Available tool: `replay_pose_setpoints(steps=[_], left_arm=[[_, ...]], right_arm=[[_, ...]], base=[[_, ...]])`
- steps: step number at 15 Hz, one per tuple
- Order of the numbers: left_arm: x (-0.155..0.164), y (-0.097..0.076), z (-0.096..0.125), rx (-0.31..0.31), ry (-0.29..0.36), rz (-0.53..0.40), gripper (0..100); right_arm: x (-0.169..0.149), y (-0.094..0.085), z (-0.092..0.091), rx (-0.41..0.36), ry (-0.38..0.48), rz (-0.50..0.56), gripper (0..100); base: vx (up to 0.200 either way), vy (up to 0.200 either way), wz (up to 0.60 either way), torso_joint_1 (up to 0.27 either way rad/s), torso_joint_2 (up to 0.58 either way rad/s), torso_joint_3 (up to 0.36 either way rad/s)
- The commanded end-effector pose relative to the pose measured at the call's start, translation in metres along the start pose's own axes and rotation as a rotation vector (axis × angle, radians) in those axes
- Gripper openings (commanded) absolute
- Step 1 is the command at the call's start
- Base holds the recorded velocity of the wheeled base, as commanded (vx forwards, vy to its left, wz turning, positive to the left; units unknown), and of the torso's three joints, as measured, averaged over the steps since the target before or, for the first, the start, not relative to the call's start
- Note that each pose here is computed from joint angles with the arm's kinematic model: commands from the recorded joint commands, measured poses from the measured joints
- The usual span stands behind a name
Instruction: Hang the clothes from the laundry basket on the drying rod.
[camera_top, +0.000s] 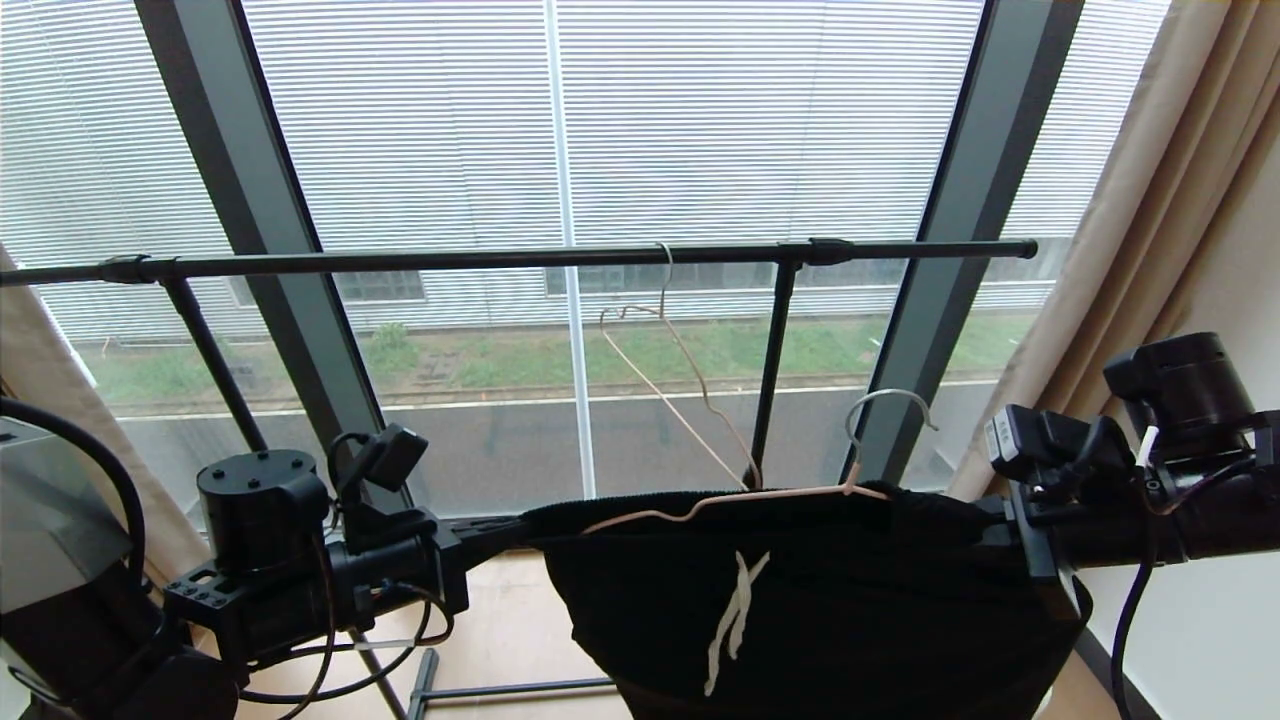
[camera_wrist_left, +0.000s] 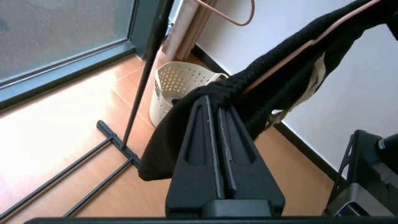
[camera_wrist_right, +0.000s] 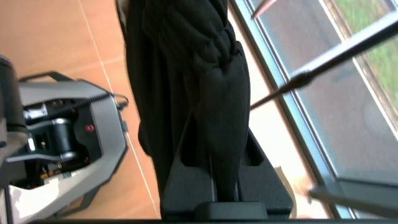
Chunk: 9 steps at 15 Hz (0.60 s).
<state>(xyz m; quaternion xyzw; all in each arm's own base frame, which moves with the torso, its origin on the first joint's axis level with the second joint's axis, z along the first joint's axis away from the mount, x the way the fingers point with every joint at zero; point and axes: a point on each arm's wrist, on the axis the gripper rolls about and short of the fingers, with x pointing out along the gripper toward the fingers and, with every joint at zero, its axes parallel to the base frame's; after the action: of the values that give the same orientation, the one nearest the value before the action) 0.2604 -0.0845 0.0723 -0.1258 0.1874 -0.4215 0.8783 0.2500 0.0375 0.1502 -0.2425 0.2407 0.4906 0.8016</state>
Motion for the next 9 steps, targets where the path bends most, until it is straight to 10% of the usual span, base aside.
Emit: replay_pose_setpoints(steps=[1,9], left_arm=[[0.000,0.000,0.000,0.001,-0.001,0.000,0],[-0.020,-0.026,0.040,0.085,0.012,0.010,0]], right_arm=[[0.005,-0.001,-0.001,-0.003,0.017,-0.003,0],[0.020,0.003,-0.015,-0.069,-0.032,-0.055,0]], base=[[0.000,0.000,0.00,0.000,0.00,0.000],[0.000,0.000,0.00,0.000,0.00,0.000]])
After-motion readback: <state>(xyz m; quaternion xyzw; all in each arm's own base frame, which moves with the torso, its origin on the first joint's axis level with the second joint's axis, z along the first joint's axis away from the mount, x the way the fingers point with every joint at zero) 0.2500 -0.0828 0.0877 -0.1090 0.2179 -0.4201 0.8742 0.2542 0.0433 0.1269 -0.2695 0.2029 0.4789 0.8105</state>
